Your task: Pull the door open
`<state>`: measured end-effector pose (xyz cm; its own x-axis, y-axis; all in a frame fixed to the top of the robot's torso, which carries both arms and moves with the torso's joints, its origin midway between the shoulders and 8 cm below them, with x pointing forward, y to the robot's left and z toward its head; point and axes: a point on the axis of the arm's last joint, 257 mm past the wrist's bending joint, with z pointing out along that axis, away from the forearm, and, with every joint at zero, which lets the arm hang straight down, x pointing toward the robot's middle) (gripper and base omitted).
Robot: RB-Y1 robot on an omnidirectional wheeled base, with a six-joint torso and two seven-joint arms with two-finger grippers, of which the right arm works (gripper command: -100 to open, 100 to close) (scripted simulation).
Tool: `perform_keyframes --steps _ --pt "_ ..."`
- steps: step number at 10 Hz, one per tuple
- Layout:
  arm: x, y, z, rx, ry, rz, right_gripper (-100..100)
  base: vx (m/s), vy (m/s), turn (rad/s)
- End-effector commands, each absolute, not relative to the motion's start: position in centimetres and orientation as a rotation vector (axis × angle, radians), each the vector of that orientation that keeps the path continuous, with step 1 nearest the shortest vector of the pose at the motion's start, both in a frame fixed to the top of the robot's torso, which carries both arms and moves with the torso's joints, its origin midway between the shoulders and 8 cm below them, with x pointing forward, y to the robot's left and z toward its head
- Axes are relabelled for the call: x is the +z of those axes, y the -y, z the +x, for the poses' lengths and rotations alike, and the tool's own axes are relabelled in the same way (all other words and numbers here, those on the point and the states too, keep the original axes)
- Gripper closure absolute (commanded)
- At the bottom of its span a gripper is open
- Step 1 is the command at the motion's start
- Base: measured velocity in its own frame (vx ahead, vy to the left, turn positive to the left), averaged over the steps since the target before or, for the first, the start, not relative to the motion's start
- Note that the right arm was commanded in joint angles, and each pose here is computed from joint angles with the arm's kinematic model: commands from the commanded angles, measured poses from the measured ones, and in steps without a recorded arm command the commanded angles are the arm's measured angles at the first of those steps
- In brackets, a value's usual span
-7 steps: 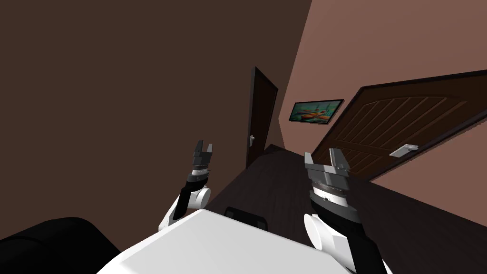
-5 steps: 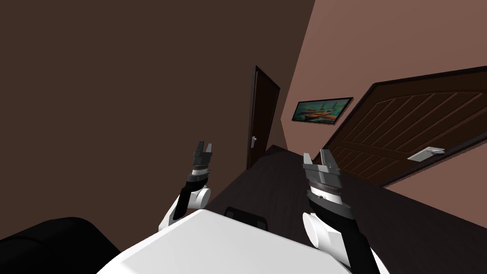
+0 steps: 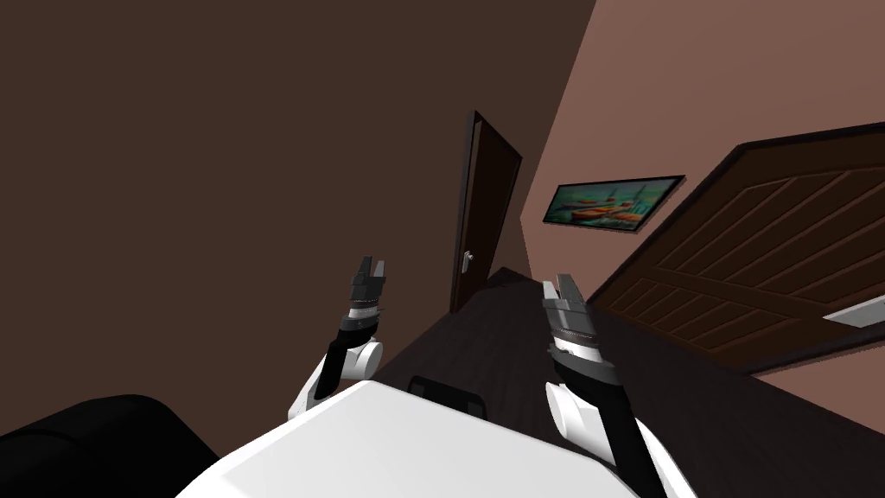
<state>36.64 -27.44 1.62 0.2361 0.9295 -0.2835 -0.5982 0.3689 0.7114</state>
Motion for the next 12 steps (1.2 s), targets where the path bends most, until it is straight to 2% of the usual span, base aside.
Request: perform_keyframes --steps 1,12 --pt "0.6 27.3 37.3 1.072 -0.799 0.497 -100 0.131 -0.085 0.148" --pt "-5.6 26.3 41.0 0.829 -1.000 0.359 -100 0.086 -0.065 0.115"
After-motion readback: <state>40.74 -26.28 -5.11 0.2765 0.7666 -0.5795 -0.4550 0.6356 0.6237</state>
